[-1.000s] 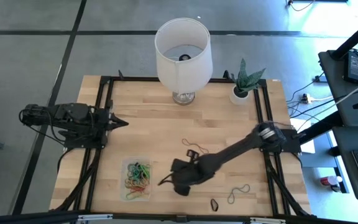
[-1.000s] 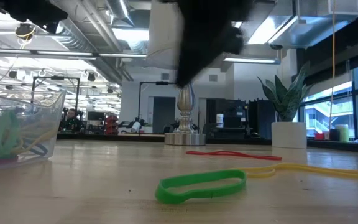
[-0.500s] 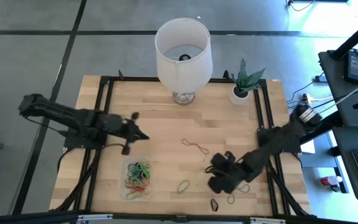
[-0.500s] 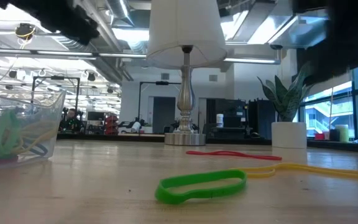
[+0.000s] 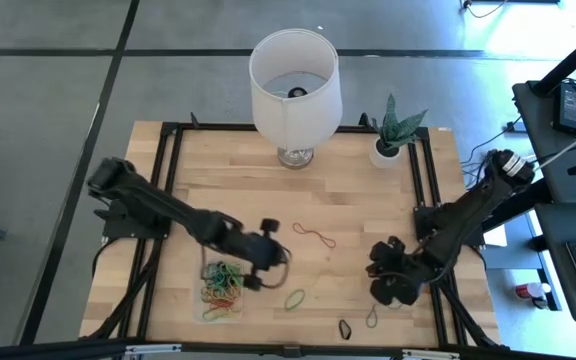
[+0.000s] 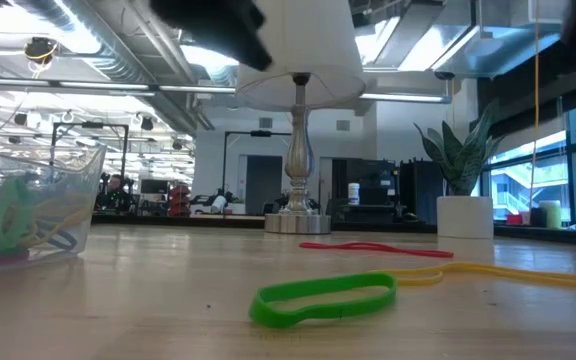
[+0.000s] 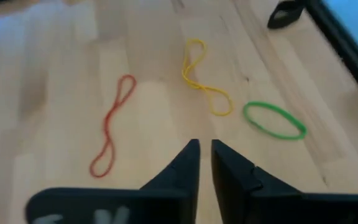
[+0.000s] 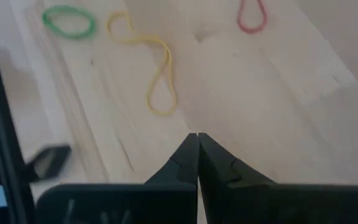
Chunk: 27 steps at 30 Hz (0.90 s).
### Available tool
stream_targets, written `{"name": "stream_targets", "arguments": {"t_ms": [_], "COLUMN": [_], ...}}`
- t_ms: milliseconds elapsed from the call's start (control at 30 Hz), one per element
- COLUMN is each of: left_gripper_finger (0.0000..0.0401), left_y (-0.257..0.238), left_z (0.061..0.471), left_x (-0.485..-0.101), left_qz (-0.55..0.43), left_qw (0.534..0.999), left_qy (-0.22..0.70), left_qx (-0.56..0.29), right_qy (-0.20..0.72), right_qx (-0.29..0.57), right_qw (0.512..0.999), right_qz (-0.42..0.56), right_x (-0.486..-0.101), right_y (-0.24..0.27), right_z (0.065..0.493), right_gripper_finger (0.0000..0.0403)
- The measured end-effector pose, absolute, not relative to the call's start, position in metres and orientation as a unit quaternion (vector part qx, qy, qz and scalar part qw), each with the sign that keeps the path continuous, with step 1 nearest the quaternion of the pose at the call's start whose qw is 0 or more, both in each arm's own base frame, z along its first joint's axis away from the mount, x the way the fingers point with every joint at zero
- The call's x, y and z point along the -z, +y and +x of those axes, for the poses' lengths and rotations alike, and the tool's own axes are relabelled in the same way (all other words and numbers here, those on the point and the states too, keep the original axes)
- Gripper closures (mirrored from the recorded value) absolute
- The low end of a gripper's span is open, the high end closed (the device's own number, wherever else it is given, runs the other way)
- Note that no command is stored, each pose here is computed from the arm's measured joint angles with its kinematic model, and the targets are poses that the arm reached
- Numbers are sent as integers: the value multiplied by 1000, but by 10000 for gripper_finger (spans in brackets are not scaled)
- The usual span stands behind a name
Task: Pick and place rubber bands into bin
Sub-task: Put the yellow rubber band into the transparent bin
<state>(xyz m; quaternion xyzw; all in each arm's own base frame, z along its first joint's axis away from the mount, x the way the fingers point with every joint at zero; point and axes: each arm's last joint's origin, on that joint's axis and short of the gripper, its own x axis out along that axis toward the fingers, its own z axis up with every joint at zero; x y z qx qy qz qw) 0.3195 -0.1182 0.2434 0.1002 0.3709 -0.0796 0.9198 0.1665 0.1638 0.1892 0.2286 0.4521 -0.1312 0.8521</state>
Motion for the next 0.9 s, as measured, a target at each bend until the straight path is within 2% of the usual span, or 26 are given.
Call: {"name": "stream_targets", "arguments": {"t_ms": [400, 467, 667, 900], "left_gripper_finger": [269, 262, 258, 258], "left_y": [-168, -171, -169, -167], "left_z": [401, 409, 439, 456], "left_x": [-217, -213, -202, -176], "left_qz": [81, 88, 69, 56], "left_qw": [857, 847, 856, 849], "left_qy": [508, 523, 513, 525], "left_qx": [30, 22, 3, 10], "right_qy": [463, 463, 463, 461], "right_qx": [85, 80, 68, 51], "right_qw": [858, 858, 860, 866], "right_qz": [207, 207, 203, 189], "right_x": [-173, -172, -171, -172], "right_y": [144, 142, 136, 138], "right_z": [121, 118, 110, 109], "right_gripper_finger": [399, 399, 399, 399]}}
